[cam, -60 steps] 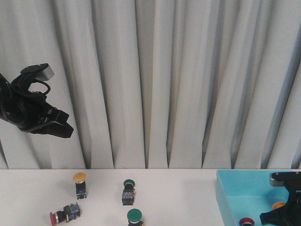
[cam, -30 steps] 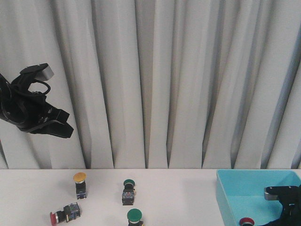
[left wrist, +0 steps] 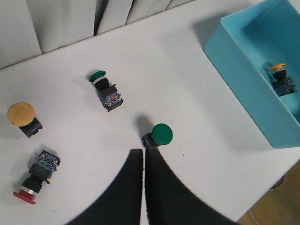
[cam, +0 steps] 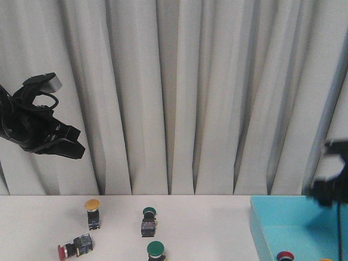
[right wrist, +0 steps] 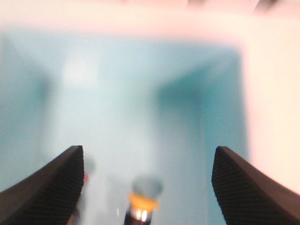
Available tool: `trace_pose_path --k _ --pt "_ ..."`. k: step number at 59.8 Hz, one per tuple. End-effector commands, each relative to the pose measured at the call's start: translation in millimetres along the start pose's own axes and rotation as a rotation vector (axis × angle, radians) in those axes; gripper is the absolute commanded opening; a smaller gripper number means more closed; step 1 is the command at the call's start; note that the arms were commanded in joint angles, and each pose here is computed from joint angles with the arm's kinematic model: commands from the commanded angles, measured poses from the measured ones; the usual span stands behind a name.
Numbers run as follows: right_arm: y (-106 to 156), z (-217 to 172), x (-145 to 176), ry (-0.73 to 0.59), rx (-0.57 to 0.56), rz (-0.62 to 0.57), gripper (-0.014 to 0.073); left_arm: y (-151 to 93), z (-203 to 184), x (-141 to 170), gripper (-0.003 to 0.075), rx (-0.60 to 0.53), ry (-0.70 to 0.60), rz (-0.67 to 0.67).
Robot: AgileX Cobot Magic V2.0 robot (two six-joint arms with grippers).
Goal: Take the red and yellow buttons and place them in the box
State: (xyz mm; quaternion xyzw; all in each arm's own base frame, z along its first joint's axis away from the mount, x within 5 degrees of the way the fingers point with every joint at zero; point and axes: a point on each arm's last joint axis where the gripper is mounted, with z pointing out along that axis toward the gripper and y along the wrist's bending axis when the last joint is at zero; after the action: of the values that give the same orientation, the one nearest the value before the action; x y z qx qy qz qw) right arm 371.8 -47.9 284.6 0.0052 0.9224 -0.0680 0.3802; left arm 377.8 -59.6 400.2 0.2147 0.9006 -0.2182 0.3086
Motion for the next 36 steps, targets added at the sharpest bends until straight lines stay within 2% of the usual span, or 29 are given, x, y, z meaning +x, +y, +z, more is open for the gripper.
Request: trace_pose_path --k 1,8,12,16,22,23,28,36 --pt "-8.0 -81.0 -47.0 -0.296 0.009 0.042 0.0508 -17.4 -27.6 -13.2 0.0003 0.020 -0.142 0.006" --pt "-10.4 -146.0 -62.2 -0.490 -0.005 0.083 0.0445 -22.3 -28.2 -15.5 0.0003 0.076 -0.167 -0.014" --pt "-11.8 -181.4 -63.4 -0.593 0.004 0.070 0.0377 -24.9 -28.7 -16.8 0.0003 0.106 -0.181 -0.025" --pt "-12.6 -212.6 -60.6 -0.668 0.023 0.029 0.0274 -26.2 -29.0 -17.5 0.0003 0.120 -0.188 -0.030" --pt "-13.3 -248.9 -54.0 -0.749 0.058 -0.037 0.0060 -26.0 -29.0 -17.8 0.0003 0.118 -0.191 -0.030" --pt "-13.3 -254.5 -52.7 -0.761 0.062 -0.044 -0.0001 -25.9 -29.0 -18.0 0.0003 0.117 -0.193 -0.031" --pt "-13.1 -271.4 -49.1 -0.807 0.064 -0.045 -0.0010 -25.6 -29.1 -18.4 0.0003 0.115 -0.198 -0.032" --pt "-13.1 -276.5 -48.1 -0.825 0.064 -0.040 -0.0008 -26.2 -29.2 -18.6 0.0003 0.121 -0.201 -0.034"
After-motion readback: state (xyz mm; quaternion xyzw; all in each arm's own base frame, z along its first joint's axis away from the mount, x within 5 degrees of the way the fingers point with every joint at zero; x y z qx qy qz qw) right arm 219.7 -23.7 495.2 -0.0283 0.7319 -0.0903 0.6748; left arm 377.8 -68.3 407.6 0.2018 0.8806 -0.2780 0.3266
